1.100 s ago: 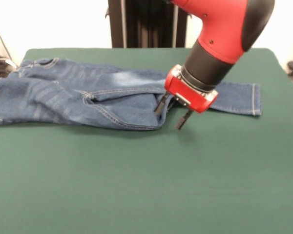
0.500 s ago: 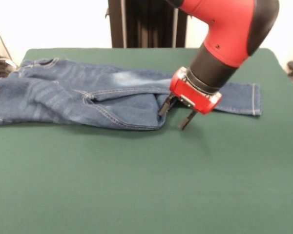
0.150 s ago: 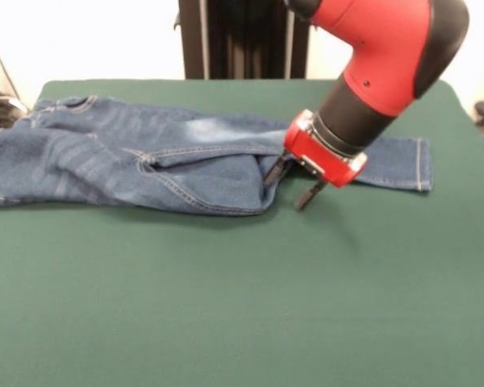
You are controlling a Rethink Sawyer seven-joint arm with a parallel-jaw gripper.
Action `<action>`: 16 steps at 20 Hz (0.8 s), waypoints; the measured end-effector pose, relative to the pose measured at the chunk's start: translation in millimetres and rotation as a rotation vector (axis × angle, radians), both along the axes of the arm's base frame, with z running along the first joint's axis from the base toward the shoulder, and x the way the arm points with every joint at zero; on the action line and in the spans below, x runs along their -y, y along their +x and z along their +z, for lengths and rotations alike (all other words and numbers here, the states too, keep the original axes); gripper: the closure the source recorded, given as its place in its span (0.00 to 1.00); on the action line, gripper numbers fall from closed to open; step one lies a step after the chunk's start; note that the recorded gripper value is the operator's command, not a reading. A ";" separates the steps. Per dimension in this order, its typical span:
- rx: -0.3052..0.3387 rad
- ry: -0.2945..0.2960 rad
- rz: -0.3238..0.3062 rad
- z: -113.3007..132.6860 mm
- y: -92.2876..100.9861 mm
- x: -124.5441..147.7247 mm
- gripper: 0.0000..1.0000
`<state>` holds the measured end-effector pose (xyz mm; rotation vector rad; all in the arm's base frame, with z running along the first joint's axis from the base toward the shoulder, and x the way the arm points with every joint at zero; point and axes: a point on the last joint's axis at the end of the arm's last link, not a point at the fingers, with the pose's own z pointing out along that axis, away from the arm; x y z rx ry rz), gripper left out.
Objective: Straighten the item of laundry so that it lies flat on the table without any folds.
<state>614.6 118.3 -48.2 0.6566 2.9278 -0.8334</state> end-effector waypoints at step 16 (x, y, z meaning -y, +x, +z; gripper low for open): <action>0.004 -0.151 -0.089 -11.6 0.1 11.9 0.00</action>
